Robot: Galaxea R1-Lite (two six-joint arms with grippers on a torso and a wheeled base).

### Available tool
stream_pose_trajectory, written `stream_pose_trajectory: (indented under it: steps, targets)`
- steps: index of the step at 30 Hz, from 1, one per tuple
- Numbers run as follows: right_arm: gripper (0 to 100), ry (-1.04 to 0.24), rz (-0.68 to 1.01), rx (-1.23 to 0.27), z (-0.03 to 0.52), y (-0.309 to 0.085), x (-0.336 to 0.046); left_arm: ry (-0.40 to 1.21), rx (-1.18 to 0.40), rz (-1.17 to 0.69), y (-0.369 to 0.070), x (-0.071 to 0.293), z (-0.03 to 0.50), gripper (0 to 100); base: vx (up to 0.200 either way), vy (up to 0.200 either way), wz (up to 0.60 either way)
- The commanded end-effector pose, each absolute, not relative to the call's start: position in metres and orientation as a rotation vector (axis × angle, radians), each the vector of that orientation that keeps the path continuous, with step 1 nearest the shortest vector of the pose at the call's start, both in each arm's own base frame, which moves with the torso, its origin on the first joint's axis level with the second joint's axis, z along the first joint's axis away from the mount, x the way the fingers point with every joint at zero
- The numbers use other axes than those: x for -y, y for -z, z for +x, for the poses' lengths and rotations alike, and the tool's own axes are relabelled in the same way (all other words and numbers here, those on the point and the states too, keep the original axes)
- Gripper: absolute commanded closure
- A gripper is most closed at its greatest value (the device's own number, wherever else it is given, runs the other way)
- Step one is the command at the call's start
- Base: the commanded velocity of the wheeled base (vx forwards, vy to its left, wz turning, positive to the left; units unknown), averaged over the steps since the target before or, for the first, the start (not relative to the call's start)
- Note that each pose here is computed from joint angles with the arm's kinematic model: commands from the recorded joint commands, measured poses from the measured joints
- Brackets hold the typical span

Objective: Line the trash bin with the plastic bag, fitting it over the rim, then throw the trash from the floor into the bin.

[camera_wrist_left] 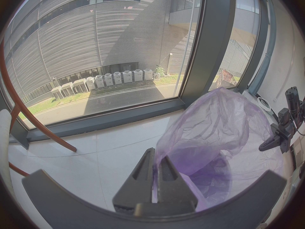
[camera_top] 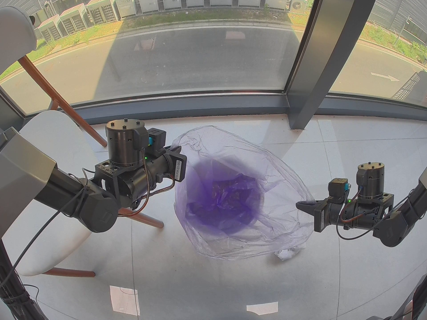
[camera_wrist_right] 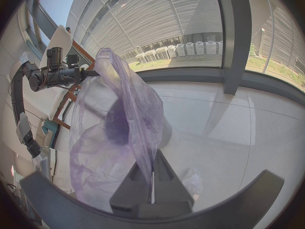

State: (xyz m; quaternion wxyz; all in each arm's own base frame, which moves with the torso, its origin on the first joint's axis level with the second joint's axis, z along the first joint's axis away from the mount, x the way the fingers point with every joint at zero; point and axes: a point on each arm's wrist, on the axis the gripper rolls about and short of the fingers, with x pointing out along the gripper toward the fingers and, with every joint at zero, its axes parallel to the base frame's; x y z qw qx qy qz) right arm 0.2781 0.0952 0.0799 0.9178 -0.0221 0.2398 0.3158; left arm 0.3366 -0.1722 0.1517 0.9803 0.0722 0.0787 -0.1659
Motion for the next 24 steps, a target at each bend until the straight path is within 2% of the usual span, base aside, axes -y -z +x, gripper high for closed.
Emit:
stream_pose_trajectory:
  steps: [1, 9, 13, 15, 20, 24]
  targets:
    - [100, -0.656, -0.037, -0.511, 0.273, -0.078, -0.097, 0.340, -0.156, 0.144, -0.152, 0.173, 0.335, 100, 0.200, 0.000, 0.00]
    - [100, -0.670, -0.039, -0.564, 0.256, -0.069, -0.097, 0.333, -0.161, 0.145, -0.151, 0.175, 0.332, 100, 0.200, 0.000, 0.00]
    - [100, -0.673, -0.040, -0.597, 0.247, -0.064, -0.096, 0.317, -0.195, 0.139, -0.142, 0.179, 0.325, 100, 0.000, 0.000, 0.00]
    - [100, -0.633, -0.022, -0.606, 0.246, -0.065, -0.097, 0.317, -0.223, 0.111, -0.136, 0.180, 0.317, 100, 0.000, 0.000, 0.00]
    - [100, -0.584, 0.013, -0.626, 0.244, -0.064, -0.099, 0.328, -0.215, 0.101, -0.145, 0.179, 0.303, 100, 0.000, 0.000, 0.00]
    - [100, -0.588, 0.012, -0.646, 0.239, -0.061, -0.097, 0.341, -0.280, 0.134, -0.145, 0.172, 0.291, 100, 0.000, 0.000, 0.00]
